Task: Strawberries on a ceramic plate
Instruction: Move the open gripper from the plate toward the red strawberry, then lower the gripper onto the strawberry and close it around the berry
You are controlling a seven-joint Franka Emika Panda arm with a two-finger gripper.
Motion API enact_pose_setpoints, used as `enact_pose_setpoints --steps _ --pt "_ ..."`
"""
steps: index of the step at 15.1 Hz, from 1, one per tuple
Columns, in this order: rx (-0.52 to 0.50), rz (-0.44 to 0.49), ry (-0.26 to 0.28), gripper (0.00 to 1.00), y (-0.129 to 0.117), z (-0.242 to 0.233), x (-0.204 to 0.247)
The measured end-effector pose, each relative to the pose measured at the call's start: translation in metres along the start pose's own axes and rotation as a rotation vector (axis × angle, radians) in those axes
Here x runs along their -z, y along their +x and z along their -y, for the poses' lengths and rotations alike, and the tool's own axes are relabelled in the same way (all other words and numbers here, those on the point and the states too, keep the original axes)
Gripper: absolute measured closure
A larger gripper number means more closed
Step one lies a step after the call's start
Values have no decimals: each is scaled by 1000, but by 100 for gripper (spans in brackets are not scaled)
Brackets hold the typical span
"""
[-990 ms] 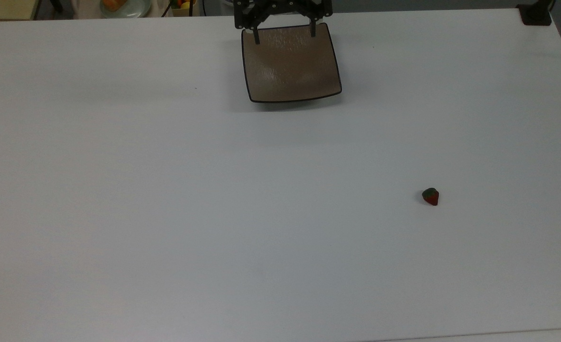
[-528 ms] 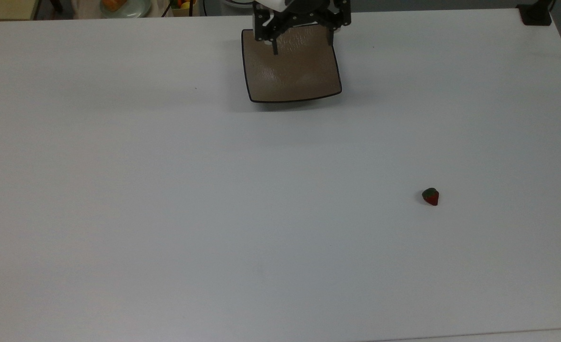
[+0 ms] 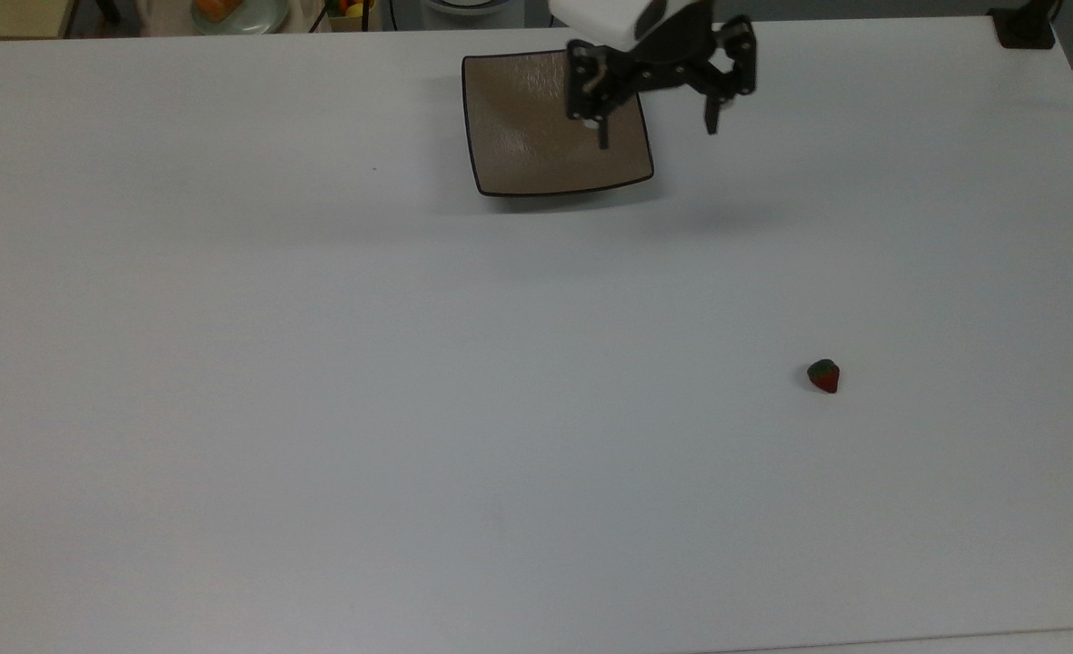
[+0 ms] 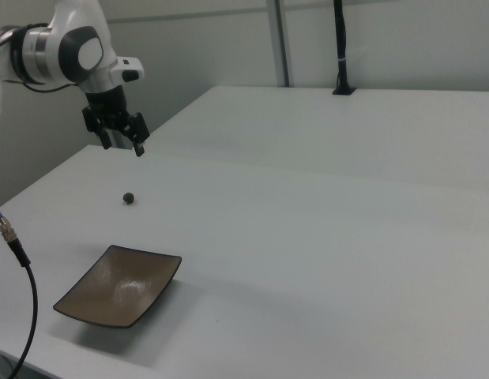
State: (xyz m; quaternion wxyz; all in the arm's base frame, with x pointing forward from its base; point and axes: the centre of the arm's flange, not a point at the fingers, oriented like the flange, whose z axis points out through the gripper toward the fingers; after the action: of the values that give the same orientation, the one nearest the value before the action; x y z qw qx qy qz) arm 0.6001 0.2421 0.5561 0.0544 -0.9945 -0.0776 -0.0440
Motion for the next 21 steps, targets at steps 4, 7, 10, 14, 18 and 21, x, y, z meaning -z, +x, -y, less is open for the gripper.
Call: enact_pose_setpoints --steps 4,7,10,14,18,21 --pt "10 -78 24 0 14 33 -25" --pt "37 -142 36 0 27 54 -57" --pt "68 -195 41 0 38 74 -96" --pt "88 -264 66 0 46 94 -133" --pt "113 -308 86 0 47 114 -163" --pt "120 -341 98 0 49 120 -184"
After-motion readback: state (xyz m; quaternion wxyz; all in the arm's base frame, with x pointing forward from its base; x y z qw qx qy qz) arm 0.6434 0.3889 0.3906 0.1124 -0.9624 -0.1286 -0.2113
